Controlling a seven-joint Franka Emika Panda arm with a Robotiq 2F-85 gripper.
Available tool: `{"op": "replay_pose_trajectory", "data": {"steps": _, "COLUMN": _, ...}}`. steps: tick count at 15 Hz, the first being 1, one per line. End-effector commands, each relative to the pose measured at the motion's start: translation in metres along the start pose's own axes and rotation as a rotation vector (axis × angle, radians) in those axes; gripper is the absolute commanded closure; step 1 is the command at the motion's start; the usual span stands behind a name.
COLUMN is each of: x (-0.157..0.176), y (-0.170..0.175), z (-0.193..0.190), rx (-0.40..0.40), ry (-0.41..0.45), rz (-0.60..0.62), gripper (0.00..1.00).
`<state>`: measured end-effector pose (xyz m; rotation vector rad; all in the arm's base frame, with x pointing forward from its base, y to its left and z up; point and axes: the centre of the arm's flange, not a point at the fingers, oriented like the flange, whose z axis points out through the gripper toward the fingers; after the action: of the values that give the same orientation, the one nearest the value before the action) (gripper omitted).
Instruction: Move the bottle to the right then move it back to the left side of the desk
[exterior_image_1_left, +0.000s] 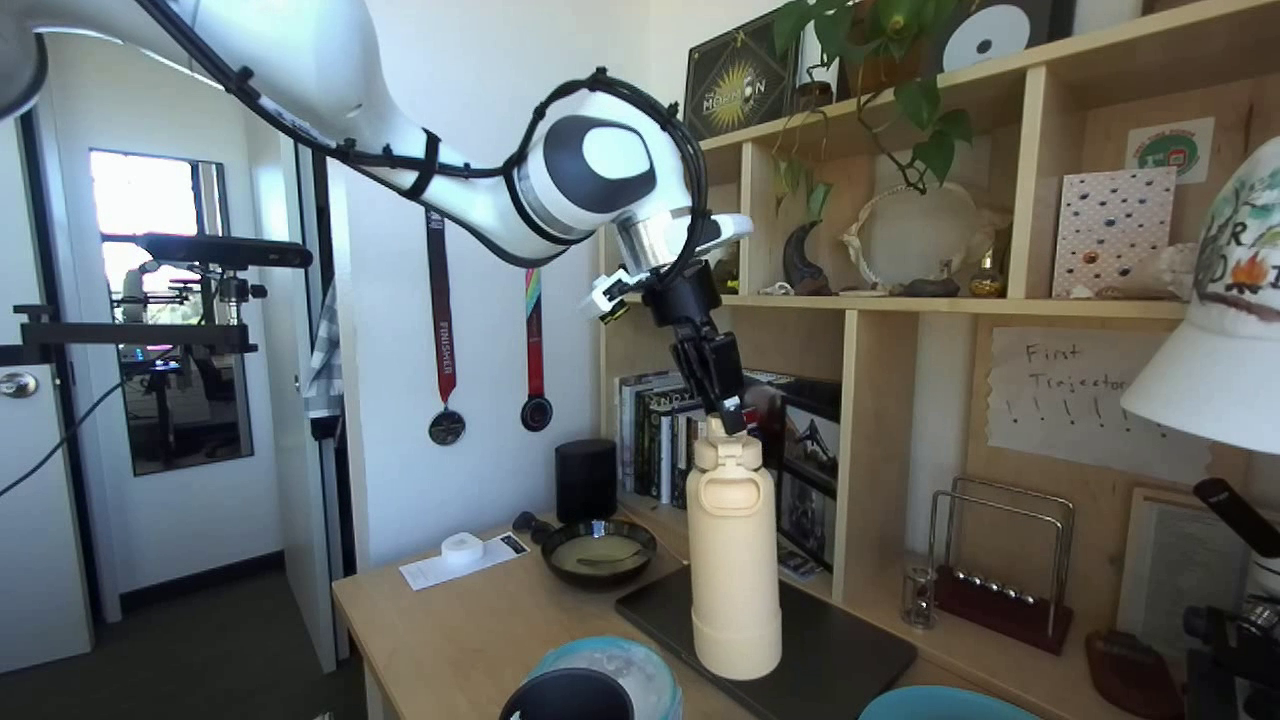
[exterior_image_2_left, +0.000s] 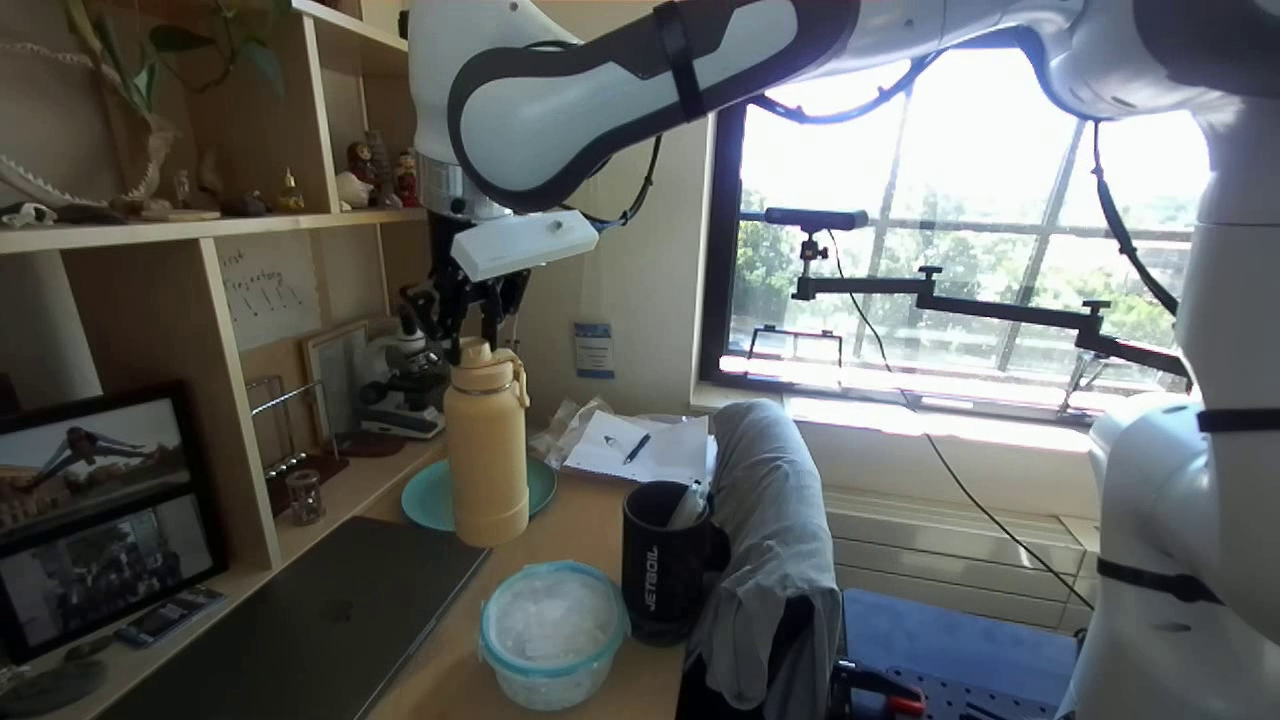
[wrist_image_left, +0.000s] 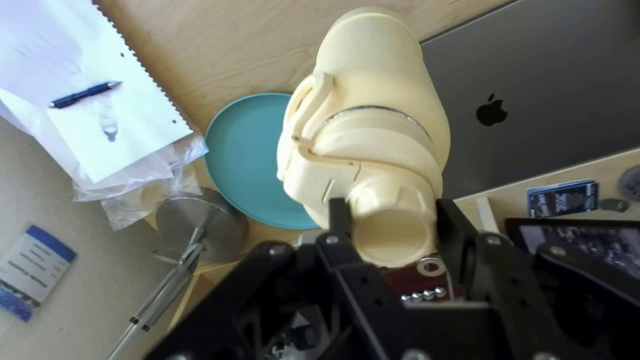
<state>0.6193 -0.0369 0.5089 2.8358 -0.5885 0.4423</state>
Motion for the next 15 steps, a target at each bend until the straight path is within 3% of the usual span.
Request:
{"op": "replay_pose_trajectory", "data": {"steps": 1, "x": -0.003, "y": 0.032, "z": -0.005, "rx": -0.049, "ry": 0.022, "rz": 0.100, "gripper": 0.79}}
{"op": "replay_pose_trajectory", "data": {"steps": 8, "x": -0.017, "y": 0.052, "z": 0.024, "rx": -0.070, "ry": -0.024, "rz": 0.167, "gripper": 0.79}}
{"op": "replay_pose_trajectory", "data": {"steps": 12, "x": -0.017, "y": 0.037, "z": 0.000, "rx": -0.099, "ry": 0.021, "rz": 0.130, "gripper": 0.79}}
{"op": "replay_pose_trajectory", "data": {"steps": 15, "x": -0.022, "y": 0.012, "z": -0.023, "rx": -0.076, "ry": 0.049, "rz": 0.055, "gripper": 0.79}}
